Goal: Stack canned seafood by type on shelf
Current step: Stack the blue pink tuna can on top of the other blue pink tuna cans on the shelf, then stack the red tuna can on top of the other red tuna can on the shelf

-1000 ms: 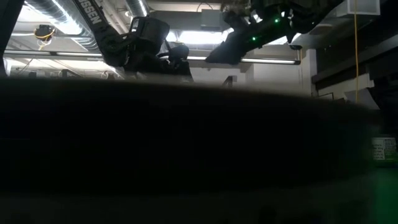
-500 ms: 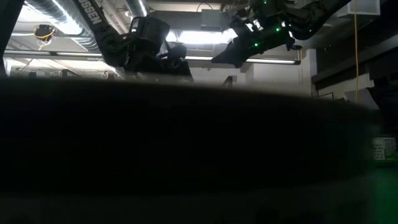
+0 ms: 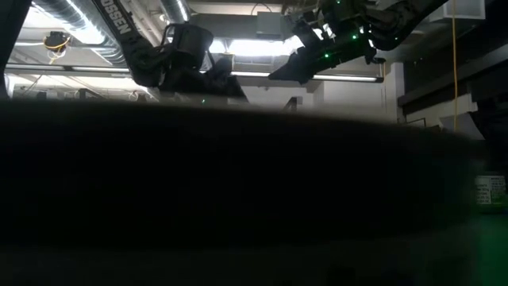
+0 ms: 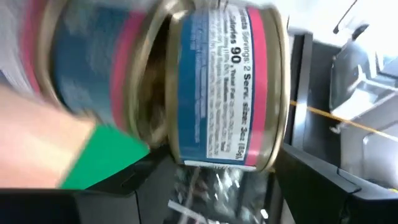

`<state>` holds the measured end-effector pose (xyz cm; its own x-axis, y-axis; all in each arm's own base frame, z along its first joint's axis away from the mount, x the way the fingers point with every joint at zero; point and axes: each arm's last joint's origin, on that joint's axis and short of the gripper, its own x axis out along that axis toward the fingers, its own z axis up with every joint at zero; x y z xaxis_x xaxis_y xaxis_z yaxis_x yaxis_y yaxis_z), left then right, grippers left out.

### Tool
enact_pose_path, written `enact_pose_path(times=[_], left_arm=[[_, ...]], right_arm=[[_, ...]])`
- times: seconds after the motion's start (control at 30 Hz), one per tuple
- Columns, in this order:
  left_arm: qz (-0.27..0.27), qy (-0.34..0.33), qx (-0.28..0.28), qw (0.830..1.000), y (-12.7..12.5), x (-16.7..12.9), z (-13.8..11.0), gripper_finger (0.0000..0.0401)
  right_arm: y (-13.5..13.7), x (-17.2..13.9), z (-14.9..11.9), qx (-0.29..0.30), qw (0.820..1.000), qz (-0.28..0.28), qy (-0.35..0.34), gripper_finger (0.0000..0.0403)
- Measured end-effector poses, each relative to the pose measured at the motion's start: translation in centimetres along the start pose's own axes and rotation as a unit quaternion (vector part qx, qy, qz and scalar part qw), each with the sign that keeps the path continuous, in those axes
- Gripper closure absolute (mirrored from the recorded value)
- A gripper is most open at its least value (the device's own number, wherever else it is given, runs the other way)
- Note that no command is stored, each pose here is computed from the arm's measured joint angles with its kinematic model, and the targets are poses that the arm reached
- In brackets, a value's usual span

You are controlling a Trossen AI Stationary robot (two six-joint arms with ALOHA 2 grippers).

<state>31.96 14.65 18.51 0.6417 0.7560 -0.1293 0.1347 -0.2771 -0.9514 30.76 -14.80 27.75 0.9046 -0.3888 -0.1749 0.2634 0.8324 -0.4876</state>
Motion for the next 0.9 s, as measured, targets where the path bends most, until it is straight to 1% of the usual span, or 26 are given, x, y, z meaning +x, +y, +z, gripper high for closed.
enact_pose_path(times=[0.13, 0.3, 0.47, 0.57, 0.63, 0.67, 0.9], left_arm=[[0.01, 0.024, -0.021, 0.999, -0.02, 0.12, 0.1, 0.0146], [0.012, 0.023, -0.032, 0.999, 0.0, 0.15, 0.17, 0.0146], [0.01, 0.013, -0.038, 0.999, -0.21, 0.44, 0.79, 0.0146], [0.0, 0.017, -0.071, 0.997, -0.47, 0.5, 0.83, 0.0146], [-0.012, 0.039, -0.096, 0.995, -0.73, 0.34, 0.33, 0.0146], [-0.015, 0.045, -0.1, 0.994, -0.8, 0.27, 0.12, 0.0146], [-0.015, 0.041, -0.076, 0.996, -0.81, 0.34, 0.28, 0.0146]], right_arm=[[0.0, 0.0, 0.0, 0.001, 1.0, 0.0, 0.0, 0.0391], [0.04, 0.0, -0.07, 0.001, 1.0, 0.002, 0.004, 0.039], [0.1, 0.0, -0.17, 0.001, 1.0, 0.005, 0.009, 0.0389], [0.12, 0.0, -0.21, 0.001, 1.0, 0.006, 0.011, 0.0389], [0.13, 0.0, -0.23, 0.001, 1.0, 0.007, 0.012, 0.0389], [0.14, 0.0, -0.24, 0.001, 1.0, 0.007, 0.012, 0.0389], [0.2, -0.01, -0.35, 0.002, 1.0, 0.01, 0.018, 0.0389]])
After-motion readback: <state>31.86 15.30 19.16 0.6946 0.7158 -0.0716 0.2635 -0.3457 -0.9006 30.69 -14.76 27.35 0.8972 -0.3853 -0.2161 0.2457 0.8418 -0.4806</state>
